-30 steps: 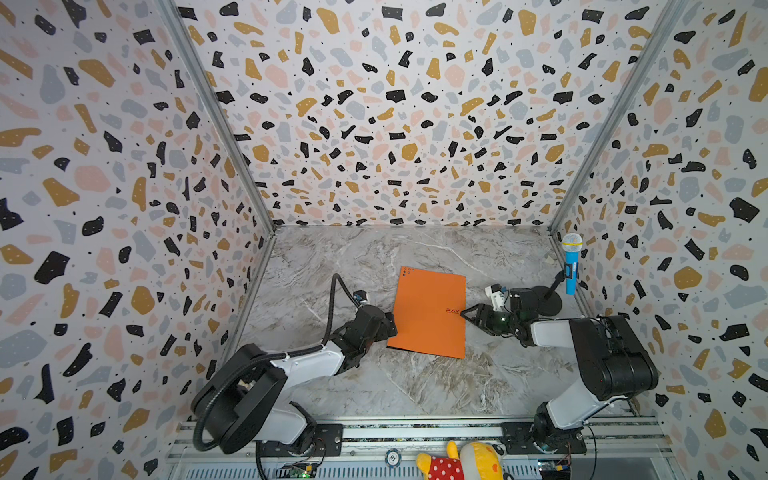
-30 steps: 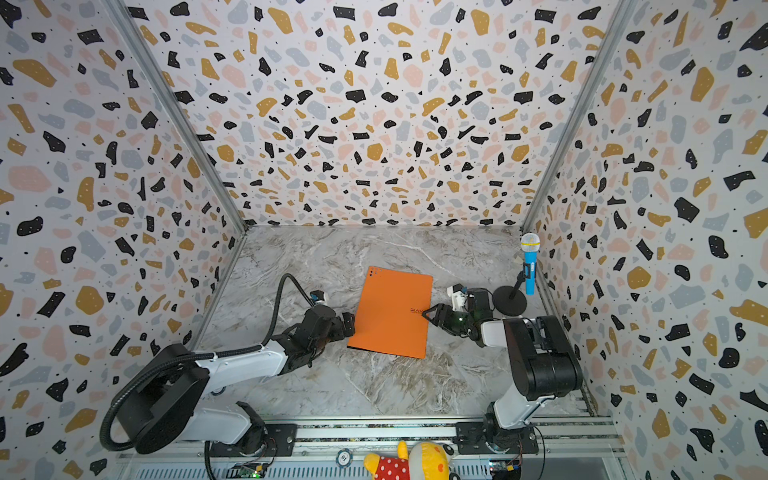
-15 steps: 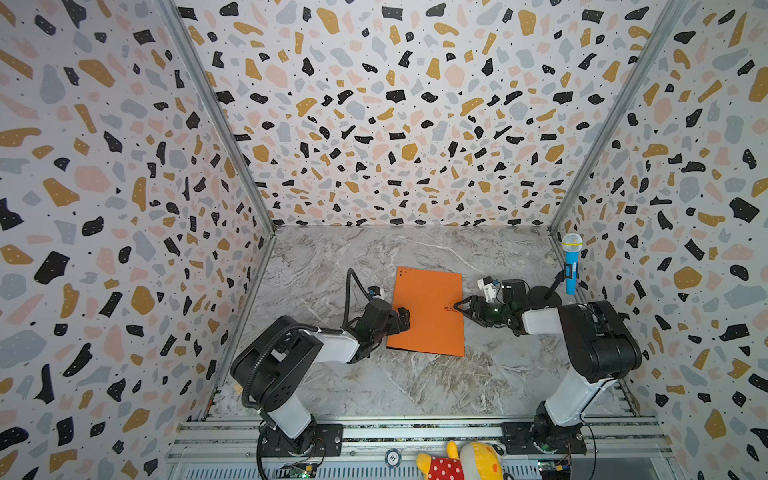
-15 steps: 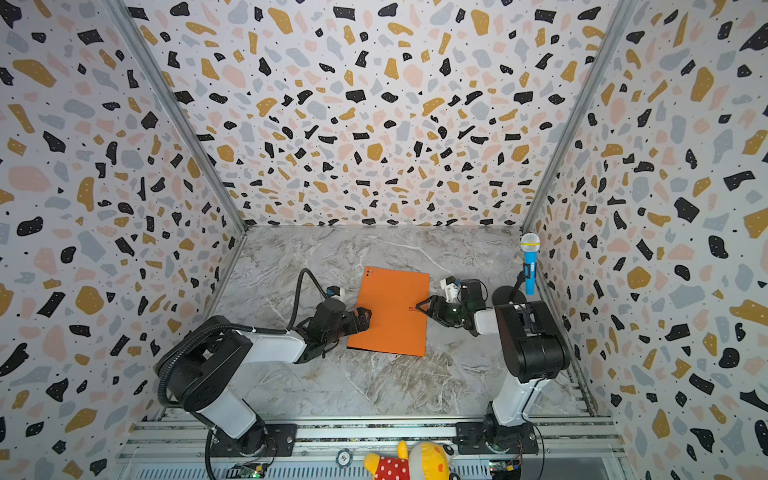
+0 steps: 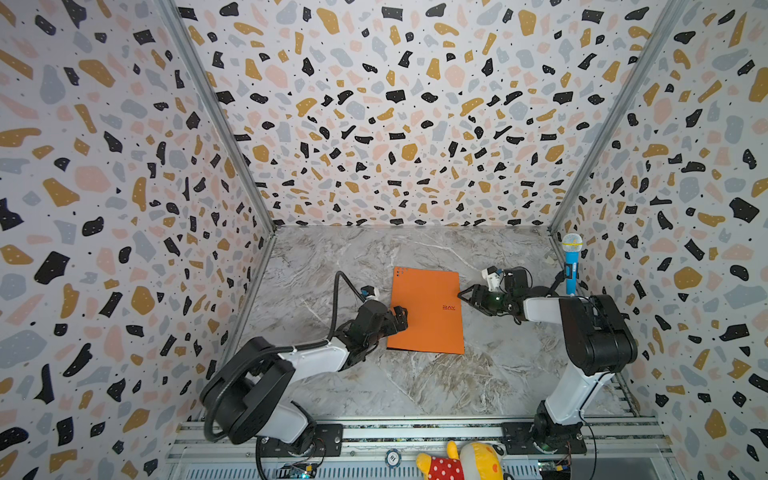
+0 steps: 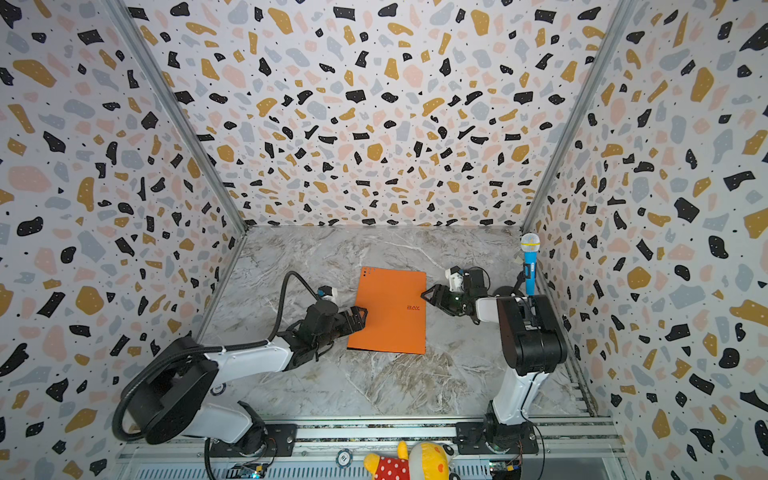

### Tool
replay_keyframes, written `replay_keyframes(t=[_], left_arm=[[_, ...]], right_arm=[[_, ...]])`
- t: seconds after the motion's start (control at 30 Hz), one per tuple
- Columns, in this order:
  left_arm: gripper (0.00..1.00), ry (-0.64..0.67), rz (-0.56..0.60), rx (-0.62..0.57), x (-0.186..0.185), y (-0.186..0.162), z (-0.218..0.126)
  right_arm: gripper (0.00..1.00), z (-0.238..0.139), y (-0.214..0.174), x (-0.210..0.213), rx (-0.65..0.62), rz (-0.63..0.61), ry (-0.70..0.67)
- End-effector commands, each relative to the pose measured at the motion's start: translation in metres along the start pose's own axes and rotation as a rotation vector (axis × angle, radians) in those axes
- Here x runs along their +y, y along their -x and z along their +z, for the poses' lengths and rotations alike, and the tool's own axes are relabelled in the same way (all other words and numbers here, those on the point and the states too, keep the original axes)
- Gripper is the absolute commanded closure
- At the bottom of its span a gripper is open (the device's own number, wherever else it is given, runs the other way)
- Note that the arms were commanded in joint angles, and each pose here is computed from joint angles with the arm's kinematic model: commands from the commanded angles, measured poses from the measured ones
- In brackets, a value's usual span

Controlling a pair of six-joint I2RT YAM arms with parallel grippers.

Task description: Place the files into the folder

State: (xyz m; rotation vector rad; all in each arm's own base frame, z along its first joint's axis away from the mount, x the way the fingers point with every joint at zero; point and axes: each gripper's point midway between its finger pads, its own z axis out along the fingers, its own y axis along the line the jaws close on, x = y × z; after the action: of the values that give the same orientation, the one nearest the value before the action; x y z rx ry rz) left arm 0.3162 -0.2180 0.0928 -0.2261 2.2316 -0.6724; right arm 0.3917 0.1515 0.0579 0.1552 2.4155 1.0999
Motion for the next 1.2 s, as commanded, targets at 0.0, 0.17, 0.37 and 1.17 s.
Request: replay_keyframes(t=[0.0, 0.17, 0.37, 1.17], left_arm=[[0.01, 0.101, 0.033, -0.076, 0.020, 0.024, -0.015], [0.01, 0.178, 0.028, -0.123, 0.046, 0.040, -0.028], [0.00, 0.255, 0.027, -0.147, 0.070, 0.051, -0.036], [0.01, 0.533, 0.024, -0.386, 0.126, 0.085, -0.099]], right_arm=[[0.27, -0.030, 0.021, 0.011, -0.091, -0.092, -0.025], [0.24, -0.066, 0.038, 0.008, -0.215, -0.178, -0.108], [0.22, -0.113, 0.053, -0.011, -0.432, -0.329, -0.341], [0.14, -0.158, 0.037, -0.039, -0.908, -0.705, -0.567]])
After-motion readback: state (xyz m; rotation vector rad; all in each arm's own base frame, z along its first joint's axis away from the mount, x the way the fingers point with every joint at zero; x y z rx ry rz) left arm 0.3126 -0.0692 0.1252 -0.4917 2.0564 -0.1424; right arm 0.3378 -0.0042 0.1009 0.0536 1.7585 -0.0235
